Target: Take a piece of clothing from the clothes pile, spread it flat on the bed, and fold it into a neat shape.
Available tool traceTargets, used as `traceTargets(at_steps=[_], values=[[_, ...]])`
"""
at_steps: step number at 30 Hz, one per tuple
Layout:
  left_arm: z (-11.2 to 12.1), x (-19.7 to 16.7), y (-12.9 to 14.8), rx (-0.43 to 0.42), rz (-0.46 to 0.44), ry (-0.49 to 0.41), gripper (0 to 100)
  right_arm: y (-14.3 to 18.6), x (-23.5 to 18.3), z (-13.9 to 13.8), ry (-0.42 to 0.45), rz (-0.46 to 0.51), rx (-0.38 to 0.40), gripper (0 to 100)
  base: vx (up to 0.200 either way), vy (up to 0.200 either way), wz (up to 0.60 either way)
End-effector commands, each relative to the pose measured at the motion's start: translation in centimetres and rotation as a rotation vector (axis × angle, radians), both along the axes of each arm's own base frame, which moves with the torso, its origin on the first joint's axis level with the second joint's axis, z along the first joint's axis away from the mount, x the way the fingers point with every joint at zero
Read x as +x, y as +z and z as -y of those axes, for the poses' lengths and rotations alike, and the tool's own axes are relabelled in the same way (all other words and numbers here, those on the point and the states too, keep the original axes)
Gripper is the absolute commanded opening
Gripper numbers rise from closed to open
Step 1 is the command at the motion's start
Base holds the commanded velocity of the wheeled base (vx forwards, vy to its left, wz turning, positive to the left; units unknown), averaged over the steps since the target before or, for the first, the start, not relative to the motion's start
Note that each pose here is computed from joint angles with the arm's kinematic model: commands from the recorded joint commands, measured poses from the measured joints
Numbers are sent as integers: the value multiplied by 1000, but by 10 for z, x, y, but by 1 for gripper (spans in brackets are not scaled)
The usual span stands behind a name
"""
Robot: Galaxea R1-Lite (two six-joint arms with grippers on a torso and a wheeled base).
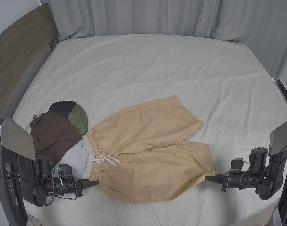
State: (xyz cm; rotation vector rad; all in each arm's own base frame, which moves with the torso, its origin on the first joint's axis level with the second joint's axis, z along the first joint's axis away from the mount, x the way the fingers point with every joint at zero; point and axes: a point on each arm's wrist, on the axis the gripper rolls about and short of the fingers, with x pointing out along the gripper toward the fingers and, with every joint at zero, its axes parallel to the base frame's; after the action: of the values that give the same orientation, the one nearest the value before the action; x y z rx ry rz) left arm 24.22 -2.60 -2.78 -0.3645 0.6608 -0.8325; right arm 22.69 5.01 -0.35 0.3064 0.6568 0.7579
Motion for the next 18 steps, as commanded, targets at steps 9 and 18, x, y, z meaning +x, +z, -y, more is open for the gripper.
traceTargets(at_steps=[9,18], values=[[0,9,6,-28,7,28,0,9,13,-2,-9,71,17,0,0,0,0],[-1,15,7,-33,15,47,0,23,18,-3,-36,94,65,0,0,0,0]])
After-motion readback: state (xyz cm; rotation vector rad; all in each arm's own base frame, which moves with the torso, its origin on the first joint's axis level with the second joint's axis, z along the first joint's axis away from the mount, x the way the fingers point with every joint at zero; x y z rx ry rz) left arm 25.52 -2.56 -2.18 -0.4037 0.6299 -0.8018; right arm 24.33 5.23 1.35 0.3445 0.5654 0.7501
